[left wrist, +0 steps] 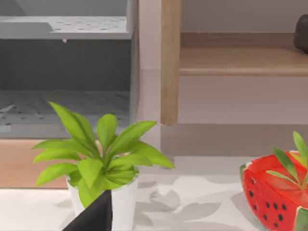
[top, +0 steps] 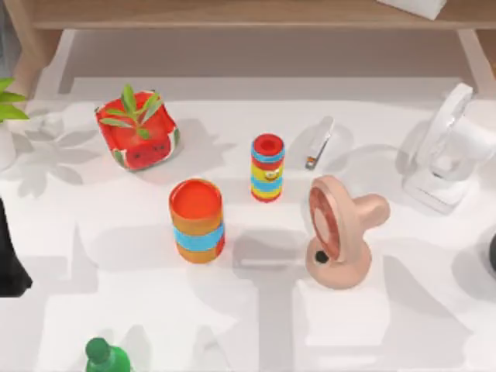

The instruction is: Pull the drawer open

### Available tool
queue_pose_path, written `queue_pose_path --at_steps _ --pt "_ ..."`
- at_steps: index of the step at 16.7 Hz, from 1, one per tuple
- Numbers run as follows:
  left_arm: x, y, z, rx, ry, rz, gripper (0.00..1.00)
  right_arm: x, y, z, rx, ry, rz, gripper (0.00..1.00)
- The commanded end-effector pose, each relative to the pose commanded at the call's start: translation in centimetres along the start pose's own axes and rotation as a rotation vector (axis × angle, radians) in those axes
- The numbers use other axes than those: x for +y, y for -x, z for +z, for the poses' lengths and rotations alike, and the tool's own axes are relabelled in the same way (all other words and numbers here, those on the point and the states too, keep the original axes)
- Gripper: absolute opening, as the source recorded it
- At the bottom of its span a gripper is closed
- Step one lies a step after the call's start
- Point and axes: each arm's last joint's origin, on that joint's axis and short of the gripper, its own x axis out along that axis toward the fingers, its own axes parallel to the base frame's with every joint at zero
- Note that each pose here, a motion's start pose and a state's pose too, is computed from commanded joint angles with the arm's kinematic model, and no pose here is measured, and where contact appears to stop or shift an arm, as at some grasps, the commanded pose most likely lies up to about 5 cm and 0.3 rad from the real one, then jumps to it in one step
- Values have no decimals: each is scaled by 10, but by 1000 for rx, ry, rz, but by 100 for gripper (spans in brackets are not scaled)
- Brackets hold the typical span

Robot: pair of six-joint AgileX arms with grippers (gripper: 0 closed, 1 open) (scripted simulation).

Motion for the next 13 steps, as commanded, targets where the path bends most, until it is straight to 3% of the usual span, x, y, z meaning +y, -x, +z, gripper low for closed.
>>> queue_pose_path --at_steps 9,13 --pt "0 0 0 0 0 0 100 -8 -9 6 -5 13 5 100" --pt "0 0 0 0 0 0 100 -17 -31 7 -22 161 14 100"
